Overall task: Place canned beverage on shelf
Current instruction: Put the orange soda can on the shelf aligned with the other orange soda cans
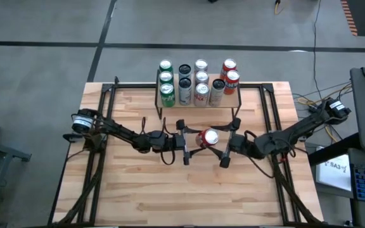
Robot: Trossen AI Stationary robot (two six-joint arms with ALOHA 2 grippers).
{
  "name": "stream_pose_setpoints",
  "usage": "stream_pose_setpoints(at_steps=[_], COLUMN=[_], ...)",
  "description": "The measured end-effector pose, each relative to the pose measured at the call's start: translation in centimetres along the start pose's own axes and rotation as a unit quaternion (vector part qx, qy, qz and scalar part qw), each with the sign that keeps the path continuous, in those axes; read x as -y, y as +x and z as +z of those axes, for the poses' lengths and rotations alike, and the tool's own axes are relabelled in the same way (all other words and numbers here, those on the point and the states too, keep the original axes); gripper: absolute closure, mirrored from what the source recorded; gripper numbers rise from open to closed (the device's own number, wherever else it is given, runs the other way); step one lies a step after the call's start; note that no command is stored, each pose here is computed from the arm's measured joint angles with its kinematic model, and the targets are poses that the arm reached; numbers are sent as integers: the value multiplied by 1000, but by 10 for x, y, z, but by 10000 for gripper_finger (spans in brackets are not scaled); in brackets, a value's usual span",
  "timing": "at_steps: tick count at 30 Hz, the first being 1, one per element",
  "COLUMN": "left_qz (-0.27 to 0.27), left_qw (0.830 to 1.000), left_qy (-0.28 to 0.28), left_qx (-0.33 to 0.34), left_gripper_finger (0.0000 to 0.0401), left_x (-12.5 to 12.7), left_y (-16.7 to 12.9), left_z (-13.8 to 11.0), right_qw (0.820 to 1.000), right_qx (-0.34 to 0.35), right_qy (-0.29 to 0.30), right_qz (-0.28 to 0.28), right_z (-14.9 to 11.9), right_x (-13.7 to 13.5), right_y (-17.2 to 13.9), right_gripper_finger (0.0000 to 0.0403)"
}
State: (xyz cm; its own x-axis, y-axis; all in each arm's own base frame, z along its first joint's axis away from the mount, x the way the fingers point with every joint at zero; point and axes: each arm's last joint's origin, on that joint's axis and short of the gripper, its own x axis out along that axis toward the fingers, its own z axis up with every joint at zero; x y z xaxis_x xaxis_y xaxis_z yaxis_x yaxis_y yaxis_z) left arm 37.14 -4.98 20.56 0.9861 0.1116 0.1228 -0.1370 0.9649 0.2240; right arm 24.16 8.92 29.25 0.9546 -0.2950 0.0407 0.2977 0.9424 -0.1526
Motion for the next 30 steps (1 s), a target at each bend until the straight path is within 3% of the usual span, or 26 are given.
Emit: stream_pose_setpoints(at_steps=[5, 10, 30], left_qz=[3, 4, 3], left_qw=[1000, 1000, 999], left_qy=[-2, -6, -34], left_qx=[7, 10, 17], left_gripper_finger=[115, 114, 104], left_x=[0, 0, -1], left_y=[1, 1, 1], left_z=[2, 3, 6], right_qw=[999, 999, 996], right_qx=[-32, -40, -81], right_qy=[3, 11, 27], right_qz=[0, 0, -4], right_z=[13, 21, 42], right_x=[0, 0, 3], right_y=[4, 5, 7], right_gripper_finger=[69, 121, 121])
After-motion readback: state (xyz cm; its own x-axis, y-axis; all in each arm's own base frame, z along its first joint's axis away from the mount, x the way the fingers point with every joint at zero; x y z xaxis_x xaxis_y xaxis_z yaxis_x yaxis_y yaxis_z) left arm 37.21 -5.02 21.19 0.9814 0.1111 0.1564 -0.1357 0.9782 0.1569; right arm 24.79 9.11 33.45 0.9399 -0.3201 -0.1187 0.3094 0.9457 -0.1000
